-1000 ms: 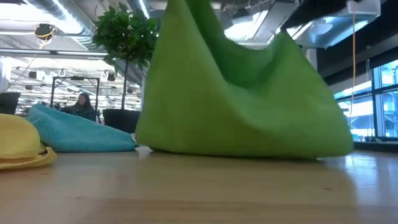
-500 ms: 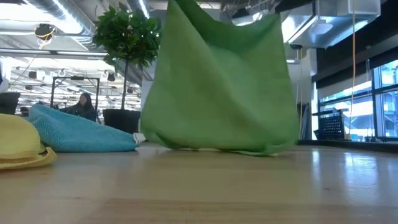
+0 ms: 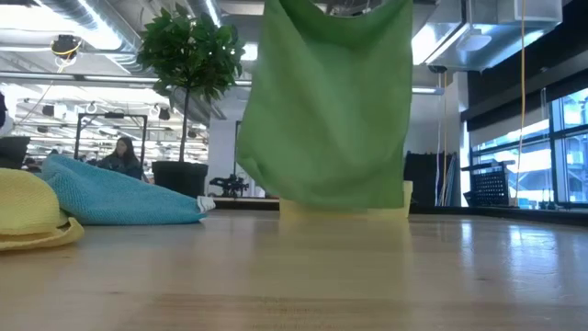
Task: Fold microfiber towels
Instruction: Fold the green microfiber towel
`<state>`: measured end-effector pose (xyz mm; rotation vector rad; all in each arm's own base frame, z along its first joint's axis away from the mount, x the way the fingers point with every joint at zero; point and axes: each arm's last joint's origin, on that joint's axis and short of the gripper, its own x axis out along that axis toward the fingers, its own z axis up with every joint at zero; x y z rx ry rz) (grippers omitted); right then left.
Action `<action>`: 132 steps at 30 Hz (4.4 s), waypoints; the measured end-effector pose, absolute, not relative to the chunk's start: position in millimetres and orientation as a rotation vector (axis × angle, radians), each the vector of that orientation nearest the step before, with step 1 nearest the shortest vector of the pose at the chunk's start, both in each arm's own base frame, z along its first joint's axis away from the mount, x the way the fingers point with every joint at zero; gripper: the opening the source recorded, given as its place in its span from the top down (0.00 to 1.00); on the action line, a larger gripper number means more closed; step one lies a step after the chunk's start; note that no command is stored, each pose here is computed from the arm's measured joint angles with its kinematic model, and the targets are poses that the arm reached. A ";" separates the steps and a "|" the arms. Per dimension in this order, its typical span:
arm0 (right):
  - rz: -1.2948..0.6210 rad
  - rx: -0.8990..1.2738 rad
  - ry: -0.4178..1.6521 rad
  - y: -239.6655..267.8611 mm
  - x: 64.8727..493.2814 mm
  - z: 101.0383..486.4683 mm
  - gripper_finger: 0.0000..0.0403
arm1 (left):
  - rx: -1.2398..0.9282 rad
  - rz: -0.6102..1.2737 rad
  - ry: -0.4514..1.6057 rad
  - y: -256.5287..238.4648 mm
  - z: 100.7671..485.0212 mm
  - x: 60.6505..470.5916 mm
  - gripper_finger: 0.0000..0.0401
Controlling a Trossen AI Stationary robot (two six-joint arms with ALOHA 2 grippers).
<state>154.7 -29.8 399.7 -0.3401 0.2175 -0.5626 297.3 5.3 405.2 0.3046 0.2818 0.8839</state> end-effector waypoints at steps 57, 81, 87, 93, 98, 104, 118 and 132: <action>0.015 -0.086 0.204 115.2 122.4 354.7 1.00 | 0.175 0.359 0.234 -199.7 361.6 261.0 1.00; -0.559 -0.346 0.614 33.5 153.8 240.6 1.00 | 0.169 0.854 0.762 -41.1 247.8 288.0 1.00; -0.445 -0.331 0.678 27.6 157.4 228.9 1.00 | 0.192 0.744 0.823 -48.1 246.1 288.7 1.00; -0.291 -0.225 0.738 31.7 155.7 217.4 1.00 | 0.195 0.530 0.887 -76.7 238.1 289.6 1.00; -0.226 -0.187 0.785 32.9 152.7 203.5 1.00 | 0.249 0.419 0.909 -103.3 226.9 289.5 1.00; -0.184 -0.163 0.777 33.4 150.5 179.9 1.00 | 0.332 0.365 0.958 -124.3 196.2 298.2 1.00; -0.366 -0.343 0.656 18.6 165.6 225.4 1.00 | 0.356 0.457 1.031 -83.7 175.7 321.6 1.00; -0.329 -0.290 0.740 -23.8 167.5 245.7 1.00 | 0.339 0.567 0.953 -35.2 216.5 319.3 1.00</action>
